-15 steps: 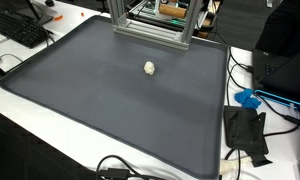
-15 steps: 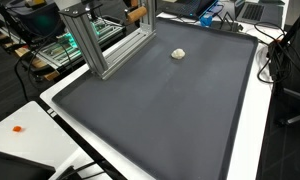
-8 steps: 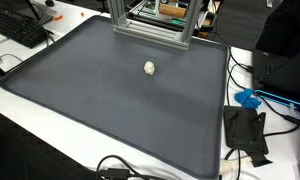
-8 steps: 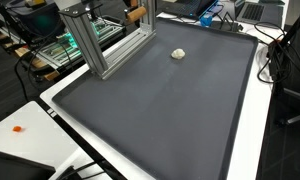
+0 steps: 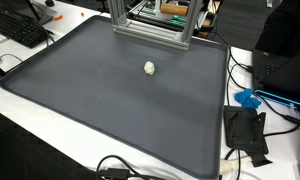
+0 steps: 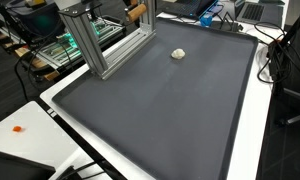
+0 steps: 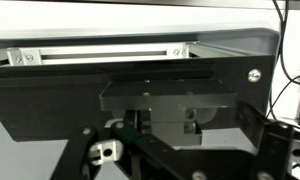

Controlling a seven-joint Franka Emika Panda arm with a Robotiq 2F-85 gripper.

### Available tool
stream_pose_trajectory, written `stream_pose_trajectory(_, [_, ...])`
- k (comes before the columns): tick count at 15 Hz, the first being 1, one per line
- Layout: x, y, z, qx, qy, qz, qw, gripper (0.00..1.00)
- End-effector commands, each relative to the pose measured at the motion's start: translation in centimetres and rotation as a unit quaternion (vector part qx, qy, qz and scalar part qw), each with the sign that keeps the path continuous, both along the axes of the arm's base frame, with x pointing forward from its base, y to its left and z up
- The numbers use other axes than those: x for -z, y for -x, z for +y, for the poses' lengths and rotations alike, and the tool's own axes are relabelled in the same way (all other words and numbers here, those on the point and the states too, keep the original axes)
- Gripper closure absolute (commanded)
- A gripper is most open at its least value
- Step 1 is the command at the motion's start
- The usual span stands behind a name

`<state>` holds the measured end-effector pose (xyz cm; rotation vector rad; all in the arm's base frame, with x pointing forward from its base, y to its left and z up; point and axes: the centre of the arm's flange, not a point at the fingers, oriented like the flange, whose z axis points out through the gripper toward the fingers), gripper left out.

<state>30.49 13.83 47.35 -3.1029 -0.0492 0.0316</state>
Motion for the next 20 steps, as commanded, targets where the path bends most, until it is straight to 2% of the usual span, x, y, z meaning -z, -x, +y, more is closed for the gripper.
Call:
stream_pose_trajectory(1, [-0.75, 0.51, 0.00, 0.003, -0.004, 0.012, 0.9999, 0.00])
stream_pose_trajectory(5, [-1.56, 0.49, -0.28, -0.036, 0.022, -0.009, 0.9991, 0.00])
stream_pose_trajectory(7, [-1.52, 0.67, -0.44, -0.052, 0.025, -0.003, 0.9983, 0.00])
stream_pose_trajectory(20, [-1.05, 0.45, -0.39, -0.035, 0.016, -0.018, 0.9991, 0.00])
